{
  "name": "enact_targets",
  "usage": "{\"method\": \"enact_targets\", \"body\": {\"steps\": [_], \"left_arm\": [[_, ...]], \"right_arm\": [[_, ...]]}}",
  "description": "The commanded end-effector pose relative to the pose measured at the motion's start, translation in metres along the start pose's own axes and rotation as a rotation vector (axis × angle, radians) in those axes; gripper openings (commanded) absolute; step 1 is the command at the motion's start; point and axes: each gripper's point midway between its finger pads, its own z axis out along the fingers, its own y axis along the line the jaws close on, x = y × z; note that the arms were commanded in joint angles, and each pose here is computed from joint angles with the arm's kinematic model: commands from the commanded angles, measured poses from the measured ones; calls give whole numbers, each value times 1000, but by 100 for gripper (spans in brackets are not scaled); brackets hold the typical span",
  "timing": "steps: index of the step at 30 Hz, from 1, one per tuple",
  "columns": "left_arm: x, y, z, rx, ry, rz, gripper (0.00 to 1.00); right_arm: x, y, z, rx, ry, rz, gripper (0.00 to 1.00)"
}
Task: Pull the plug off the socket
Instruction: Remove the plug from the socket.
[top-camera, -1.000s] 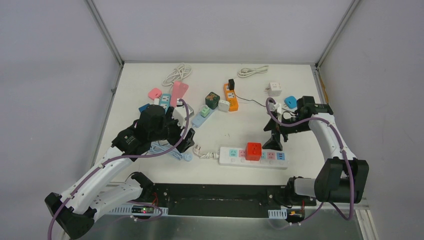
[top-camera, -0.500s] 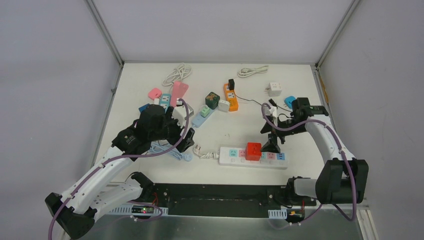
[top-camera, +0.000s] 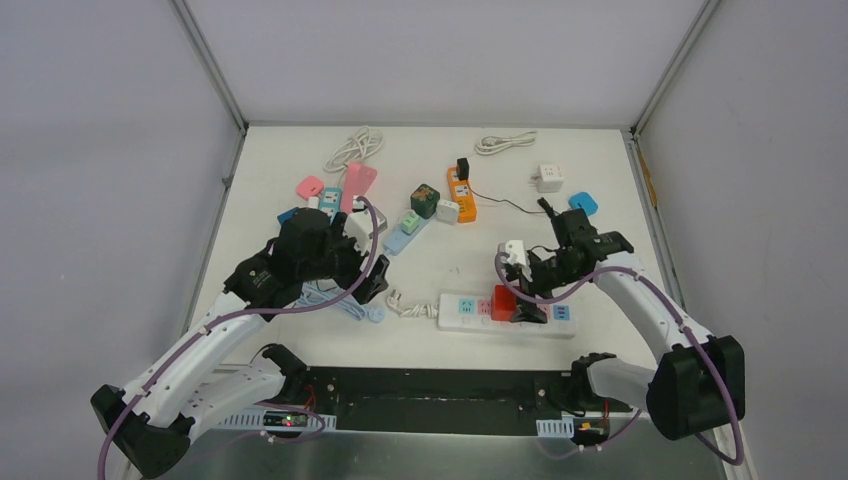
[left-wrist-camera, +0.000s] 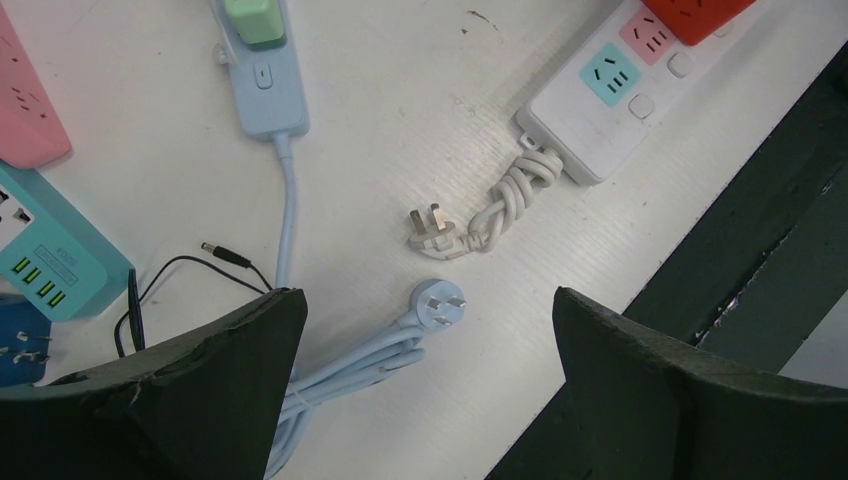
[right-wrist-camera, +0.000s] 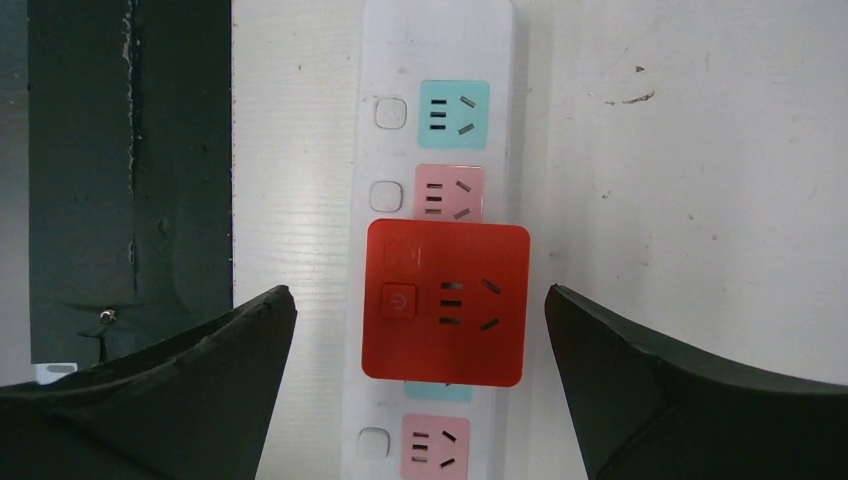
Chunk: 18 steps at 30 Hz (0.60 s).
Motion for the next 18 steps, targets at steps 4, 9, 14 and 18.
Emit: {"method": "enact_targets", "body": {"steps": [4, 9, 14, 18], "left_arm": [[-6, 4, 2, -6, -28, 6, 99], [-5, 4, 3, -4, -25, 4, 99], [-6, 3, 3, -1, -27, 7, 99], [-6, 3, 3, 1, -25, 6, 99]], "right_arm": [[2, -16, 7, 71, 65, -50, 100], [8, -19, 13, 78, 108, -43, 99], [13, -15, 20, 47, 136, -63, 96], [21, -10, 25, 17, 176, -90, 95]]}}
